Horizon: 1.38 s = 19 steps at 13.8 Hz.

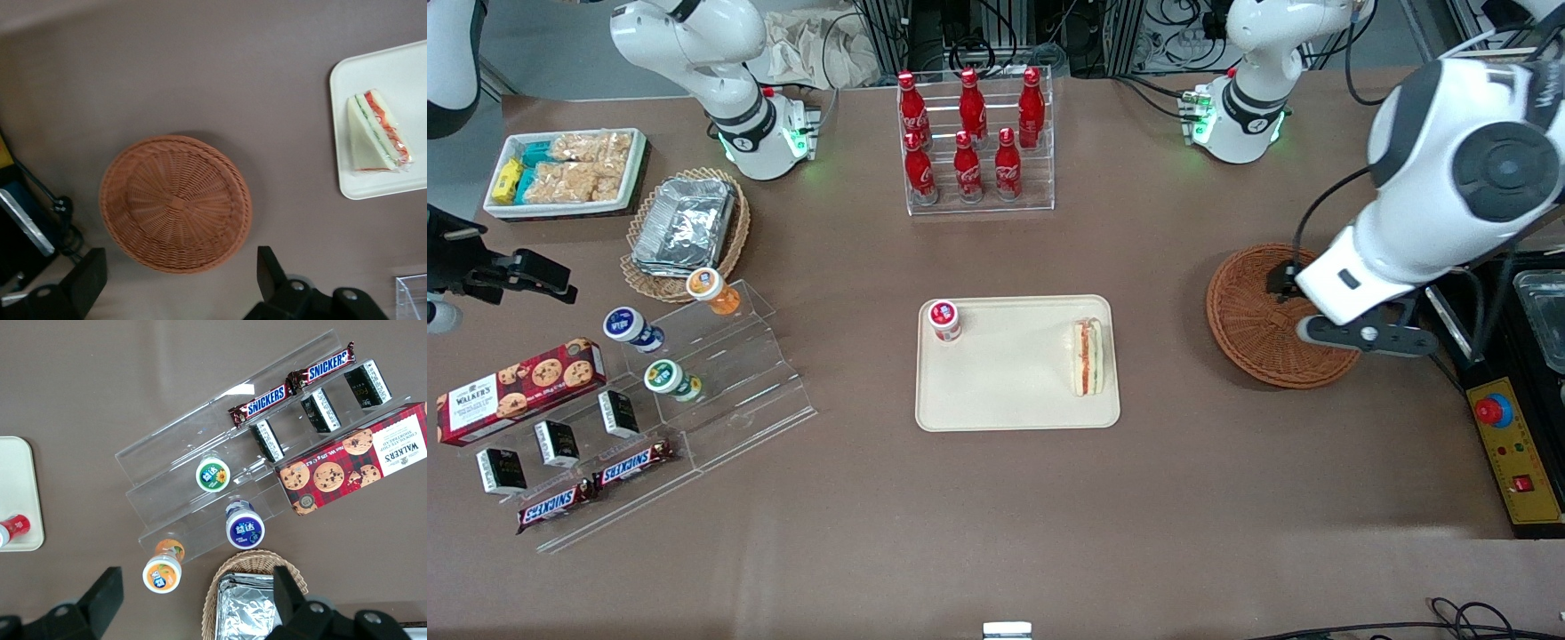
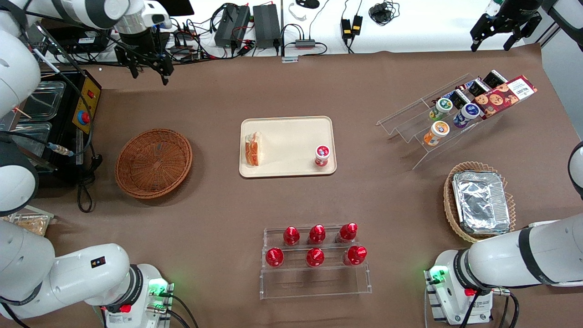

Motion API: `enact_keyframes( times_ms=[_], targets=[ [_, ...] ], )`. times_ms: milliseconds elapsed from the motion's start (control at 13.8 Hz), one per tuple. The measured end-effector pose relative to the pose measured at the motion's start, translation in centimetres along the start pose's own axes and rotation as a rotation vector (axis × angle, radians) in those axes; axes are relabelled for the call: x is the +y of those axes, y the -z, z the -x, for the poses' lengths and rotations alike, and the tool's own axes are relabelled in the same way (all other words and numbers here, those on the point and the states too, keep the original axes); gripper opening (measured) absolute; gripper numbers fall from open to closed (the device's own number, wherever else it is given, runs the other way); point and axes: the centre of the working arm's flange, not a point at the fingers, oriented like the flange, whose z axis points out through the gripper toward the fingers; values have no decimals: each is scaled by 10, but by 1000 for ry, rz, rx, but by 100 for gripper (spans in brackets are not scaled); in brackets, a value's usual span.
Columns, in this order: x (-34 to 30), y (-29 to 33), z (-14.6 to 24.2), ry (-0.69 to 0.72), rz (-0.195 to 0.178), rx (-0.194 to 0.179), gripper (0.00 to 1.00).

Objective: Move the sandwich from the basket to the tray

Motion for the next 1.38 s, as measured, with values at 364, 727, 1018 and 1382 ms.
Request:
enact_keyframes(
  times_ms=[364,727,1018,1382],
  targets=[
    [-79,31,9,2,11,43,100],
    [-121,62,19,28,12,91,100],
    [-124,68,21,36,12,98,100],
    [-120,67,20,133,76,98,100]
  ],
)
